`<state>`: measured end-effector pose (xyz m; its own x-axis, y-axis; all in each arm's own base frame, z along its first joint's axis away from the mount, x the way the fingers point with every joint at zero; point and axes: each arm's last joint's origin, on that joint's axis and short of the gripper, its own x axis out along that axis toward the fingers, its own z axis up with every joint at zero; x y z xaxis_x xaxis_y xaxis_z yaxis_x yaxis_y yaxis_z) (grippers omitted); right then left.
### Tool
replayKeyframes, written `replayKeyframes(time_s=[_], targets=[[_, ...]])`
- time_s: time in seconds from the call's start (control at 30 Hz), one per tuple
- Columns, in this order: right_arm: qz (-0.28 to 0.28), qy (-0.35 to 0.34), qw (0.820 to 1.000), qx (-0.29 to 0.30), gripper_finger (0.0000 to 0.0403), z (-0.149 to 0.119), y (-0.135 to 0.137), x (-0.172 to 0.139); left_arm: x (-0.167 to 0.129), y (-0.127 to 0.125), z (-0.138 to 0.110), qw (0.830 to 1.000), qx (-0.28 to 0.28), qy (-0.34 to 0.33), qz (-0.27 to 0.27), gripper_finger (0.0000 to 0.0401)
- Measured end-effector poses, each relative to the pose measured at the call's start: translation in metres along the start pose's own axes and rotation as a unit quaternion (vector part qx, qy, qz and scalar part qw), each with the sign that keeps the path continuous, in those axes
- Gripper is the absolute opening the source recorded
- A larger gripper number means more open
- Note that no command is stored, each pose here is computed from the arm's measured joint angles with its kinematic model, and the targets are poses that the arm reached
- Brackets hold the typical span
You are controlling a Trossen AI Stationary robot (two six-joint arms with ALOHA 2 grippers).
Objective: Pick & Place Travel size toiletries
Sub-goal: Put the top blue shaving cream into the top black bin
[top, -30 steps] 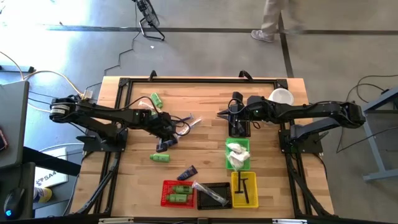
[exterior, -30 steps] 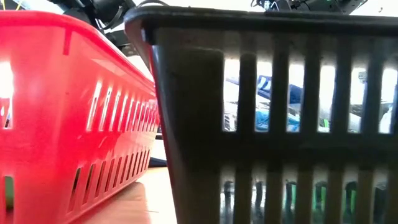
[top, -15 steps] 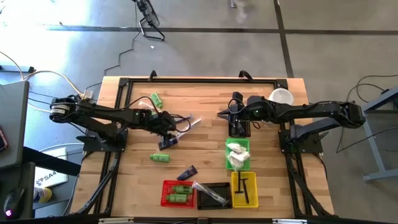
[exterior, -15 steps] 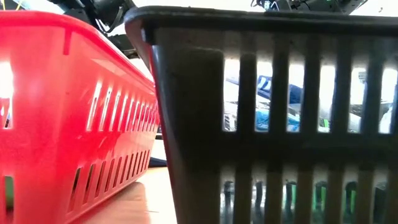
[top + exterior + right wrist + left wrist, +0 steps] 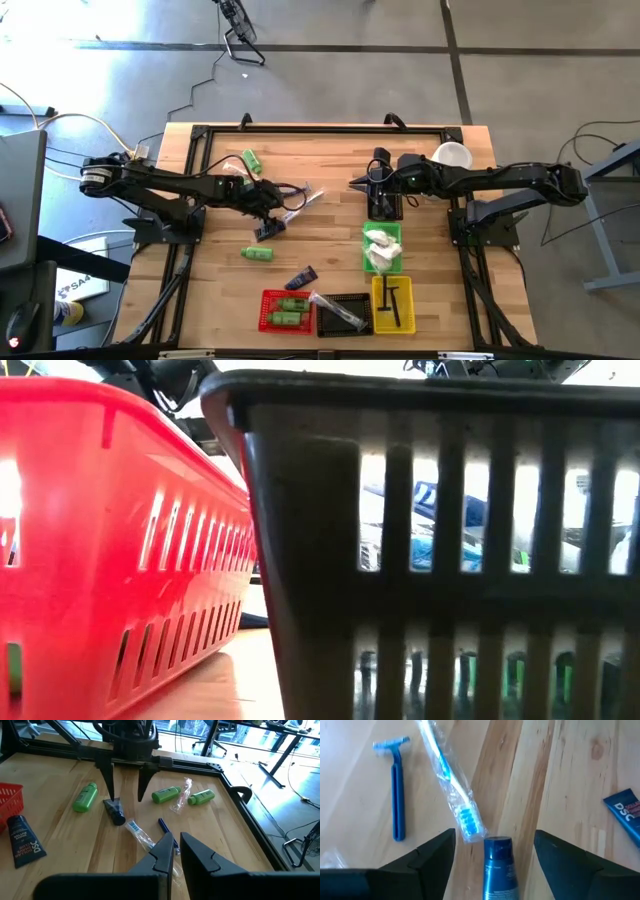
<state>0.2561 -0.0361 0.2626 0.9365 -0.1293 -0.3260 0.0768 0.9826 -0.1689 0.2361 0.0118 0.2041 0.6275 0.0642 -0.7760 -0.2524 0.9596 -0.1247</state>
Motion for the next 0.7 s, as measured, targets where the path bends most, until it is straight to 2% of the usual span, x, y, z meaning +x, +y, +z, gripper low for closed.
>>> replayKeyframes(time_s=[0.27,0.7], targets=[[0.000,0.000,1.000,0.000,0.0025,0.000,0.000,0.000,0.006,0.002,-0.015,0.997,-0.036,0.061,-0.011,0.0257],[0.000,0.000,1.000,0.000,0.0025,0.000,0.000,0.000,0.039,0.003,-0.026,0.995,-0.066,0.078,-0.018,0.0257]])
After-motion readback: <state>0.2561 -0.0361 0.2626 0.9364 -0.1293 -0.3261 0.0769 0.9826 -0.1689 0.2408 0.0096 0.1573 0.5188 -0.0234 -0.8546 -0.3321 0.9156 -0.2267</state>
